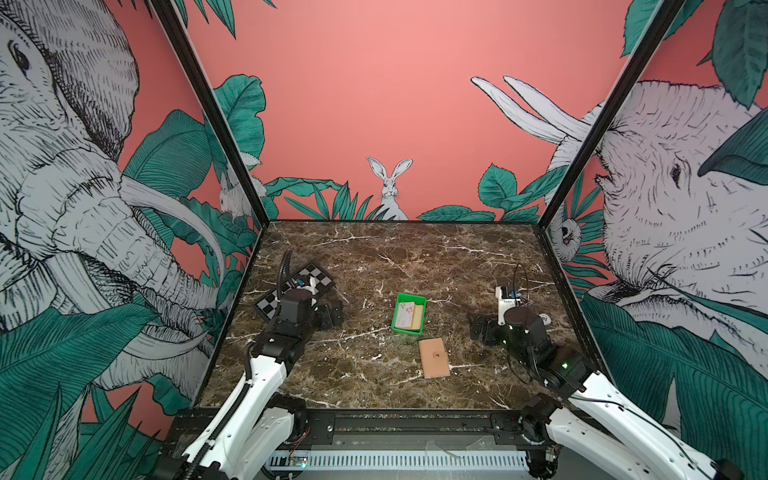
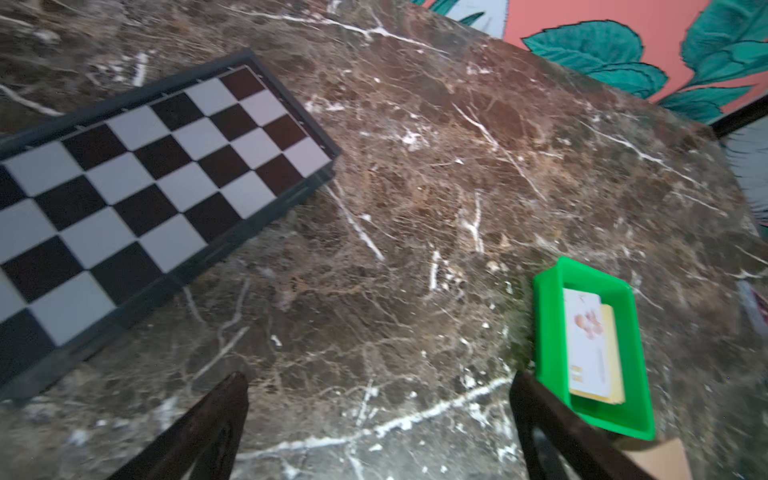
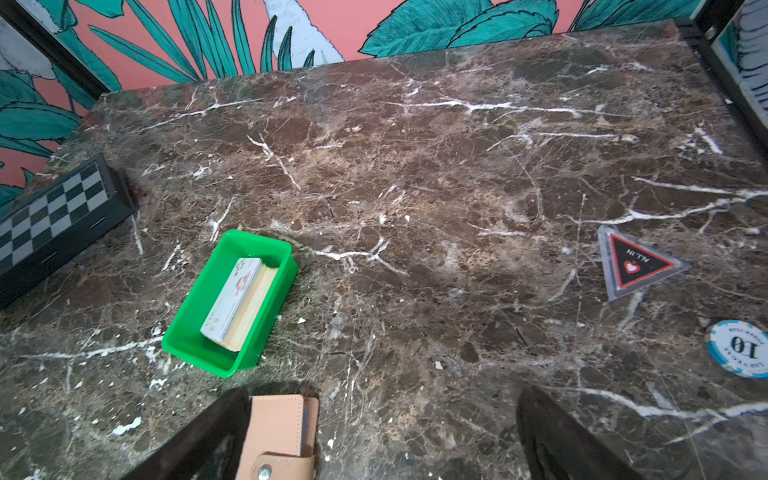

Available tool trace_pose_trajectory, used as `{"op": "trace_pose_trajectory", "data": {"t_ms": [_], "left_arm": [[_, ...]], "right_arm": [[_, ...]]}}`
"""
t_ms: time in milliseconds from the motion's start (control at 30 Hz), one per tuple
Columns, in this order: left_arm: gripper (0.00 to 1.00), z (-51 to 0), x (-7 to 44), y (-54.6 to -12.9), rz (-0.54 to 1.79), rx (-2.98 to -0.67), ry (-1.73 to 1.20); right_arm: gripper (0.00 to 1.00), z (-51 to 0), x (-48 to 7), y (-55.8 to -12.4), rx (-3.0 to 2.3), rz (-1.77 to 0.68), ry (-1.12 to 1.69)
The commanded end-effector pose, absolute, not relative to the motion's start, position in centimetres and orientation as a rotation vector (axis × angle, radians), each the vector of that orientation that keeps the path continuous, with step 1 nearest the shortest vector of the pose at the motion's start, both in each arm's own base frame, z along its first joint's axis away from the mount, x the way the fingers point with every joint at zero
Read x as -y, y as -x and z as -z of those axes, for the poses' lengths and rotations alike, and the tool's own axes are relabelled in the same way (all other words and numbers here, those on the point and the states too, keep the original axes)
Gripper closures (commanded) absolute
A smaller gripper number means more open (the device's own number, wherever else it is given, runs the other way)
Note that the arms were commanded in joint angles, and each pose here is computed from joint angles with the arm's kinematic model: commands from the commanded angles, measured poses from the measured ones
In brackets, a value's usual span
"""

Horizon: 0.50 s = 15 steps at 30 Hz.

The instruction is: Put the credit cards into the card holder

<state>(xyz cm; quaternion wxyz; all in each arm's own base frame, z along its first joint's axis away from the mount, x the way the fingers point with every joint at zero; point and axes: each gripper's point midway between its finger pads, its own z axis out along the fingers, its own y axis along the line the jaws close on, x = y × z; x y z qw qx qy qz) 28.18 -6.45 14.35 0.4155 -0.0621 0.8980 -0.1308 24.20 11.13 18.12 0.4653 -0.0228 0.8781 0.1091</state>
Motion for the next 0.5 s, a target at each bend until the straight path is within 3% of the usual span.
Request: {"op": "trace_pose_trajectory", "data": {"t_ms": [0, 467], "left_arm": [[0.01, -14.8, 3.9, -29.8, 0.202, -2.203, 0.164], [0.01, -13.8, 1.1, -36.1, -0.031, -2.047, -0.060]], "right_arm": [[0.02, -19.0, -10.3, -25.6, -2.099, -0.192, 0.082], [0.02, -17.7, -2.8, -30.4, -2.068, 0.014, -0.079]]}}
